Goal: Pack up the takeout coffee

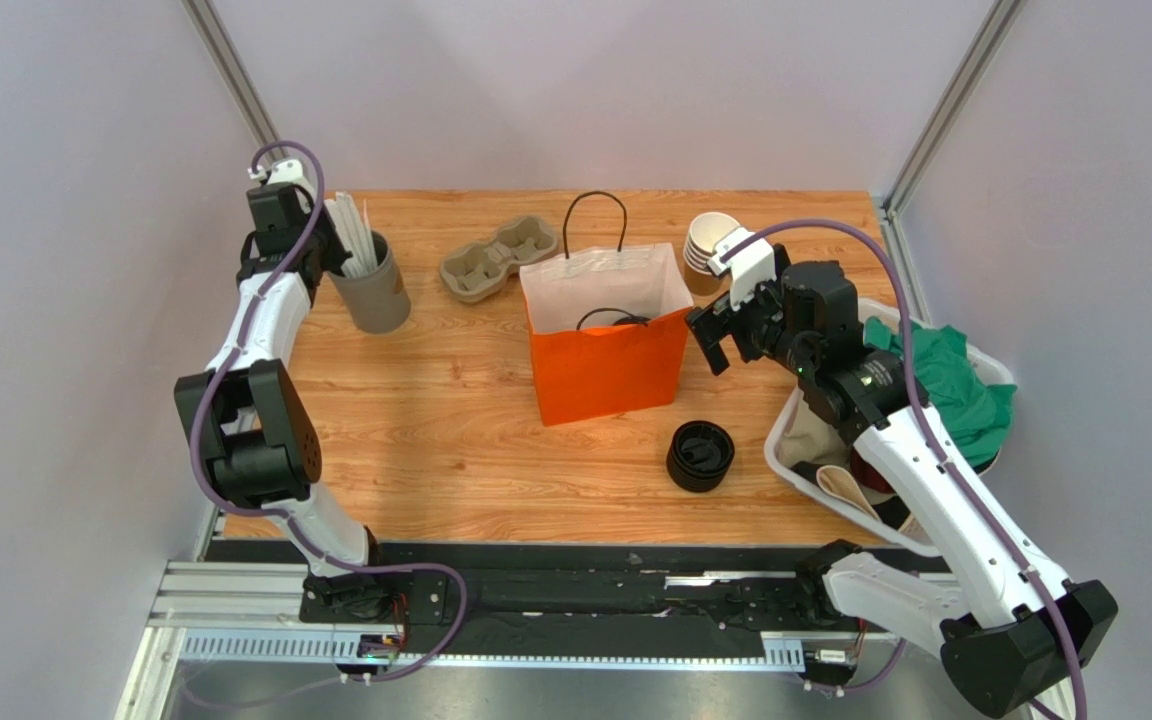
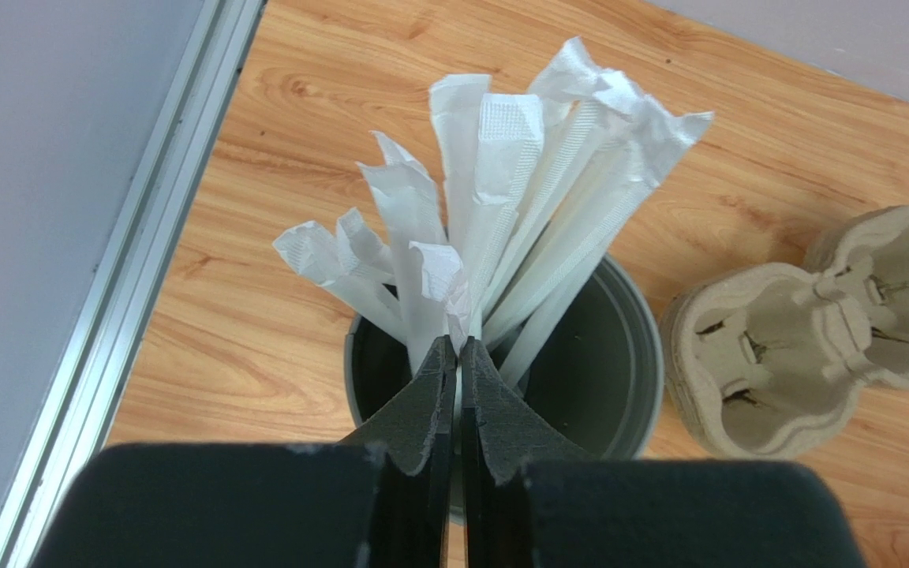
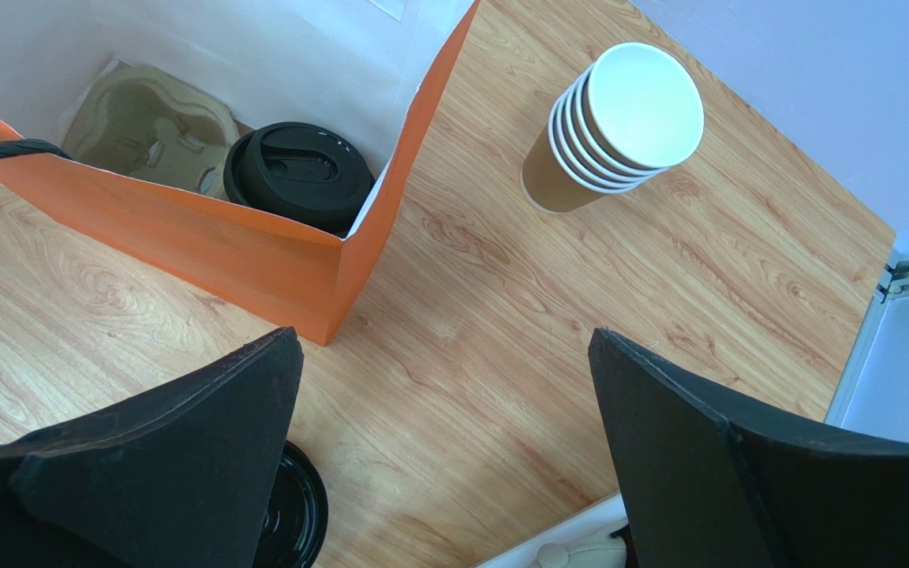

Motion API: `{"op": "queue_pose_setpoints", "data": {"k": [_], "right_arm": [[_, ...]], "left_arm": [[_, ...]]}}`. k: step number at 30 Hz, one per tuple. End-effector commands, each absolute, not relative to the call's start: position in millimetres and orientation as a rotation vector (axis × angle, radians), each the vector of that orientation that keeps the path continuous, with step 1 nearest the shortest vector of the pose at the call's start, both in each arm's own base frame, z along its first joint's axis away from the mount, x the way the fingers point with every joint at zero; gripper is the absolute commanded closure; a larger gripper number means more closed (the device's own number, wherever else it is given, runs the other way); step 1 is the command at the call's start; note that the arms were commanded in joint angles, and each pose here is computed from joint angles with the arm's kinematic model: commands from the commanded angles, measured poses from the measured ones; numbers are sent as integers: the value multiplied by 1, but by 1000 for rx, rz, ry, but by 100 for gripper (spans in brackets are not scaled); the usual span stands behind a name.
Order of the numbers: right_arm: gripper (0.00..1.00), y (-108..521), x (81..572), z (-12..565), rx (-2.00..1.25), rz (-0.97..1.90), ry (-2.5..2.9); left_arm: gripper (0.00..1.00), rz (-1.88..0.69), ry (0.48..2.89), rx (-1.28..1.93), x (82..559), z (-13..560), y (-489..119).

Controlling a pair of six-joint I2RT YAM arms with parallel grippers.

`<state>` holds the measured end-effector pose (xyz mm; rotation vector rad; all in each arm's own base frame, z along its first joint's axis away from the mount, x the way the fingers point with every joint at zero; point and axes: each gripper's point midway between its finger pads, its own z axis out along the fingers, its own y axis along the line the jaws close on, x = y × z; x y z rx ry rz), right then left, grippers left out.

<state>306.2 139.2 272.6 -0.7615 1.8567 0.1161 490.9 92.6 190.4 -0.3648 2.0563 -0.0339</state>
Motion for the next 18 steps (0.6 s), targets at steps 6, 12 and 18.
{"op": "queue_pose_setpoints", "data": {"k": [6,12,18], "right_arm": [[2,141,310,286,-753,111,1818],[1,141,309,289,-748,110,1810],[2,141,309,289,-749,110,1811]], "left_arm": [[94,-104,1896,-238,484,253,77],[94,-131,1876,-201,481,263,70],[94,-155,1857,-147,479,267,63]]}}
